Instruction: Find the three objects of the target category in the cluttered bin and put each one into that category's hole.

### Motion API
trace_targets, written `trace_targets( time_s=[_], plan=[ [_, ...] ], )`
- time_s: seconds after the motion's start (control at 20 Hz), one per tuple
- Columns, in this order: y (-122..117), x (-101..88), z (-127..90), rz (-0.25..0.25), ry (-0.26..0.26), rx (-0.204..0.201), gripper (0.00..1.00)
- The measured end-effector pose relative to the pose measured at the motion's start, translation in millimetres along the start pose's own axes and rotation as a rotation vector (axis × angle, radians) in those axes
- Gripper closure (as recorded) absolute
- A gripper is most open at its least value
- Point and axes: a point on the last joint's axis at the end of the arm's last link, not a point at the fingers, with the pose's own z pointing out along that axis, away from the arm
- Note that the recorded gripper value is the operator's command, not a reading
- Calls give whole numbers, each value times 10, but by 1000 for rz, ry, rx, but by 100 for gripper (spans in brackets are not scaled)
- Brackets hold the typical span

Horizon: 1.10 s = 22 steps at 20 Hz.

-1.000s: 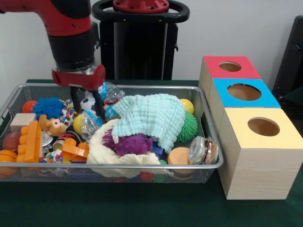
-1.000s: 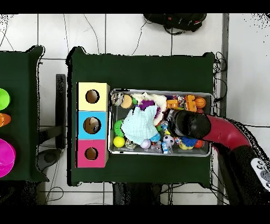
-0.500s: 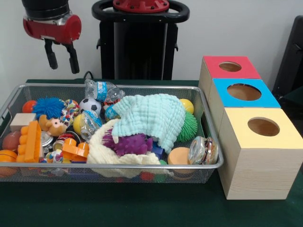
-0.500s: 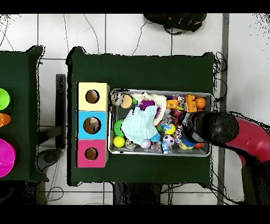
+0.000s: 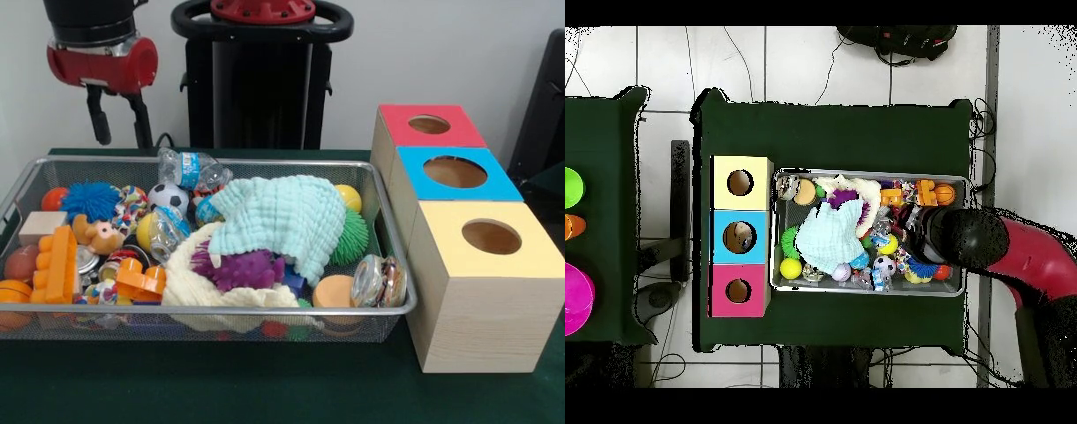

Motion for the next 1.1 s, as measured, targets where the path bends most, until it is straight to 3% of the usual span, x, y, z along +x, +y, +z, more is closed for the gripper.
trace_targets(
  time_s=[0.3, 0.85, 1.1],
  plan=[
    [41, -2, 323, -33, -50, -16, 0],
    [60, 187, 795, -78, -39, -27, 0],
    [53, 251, 850, -86, -31, -29, 0]
  ],
)
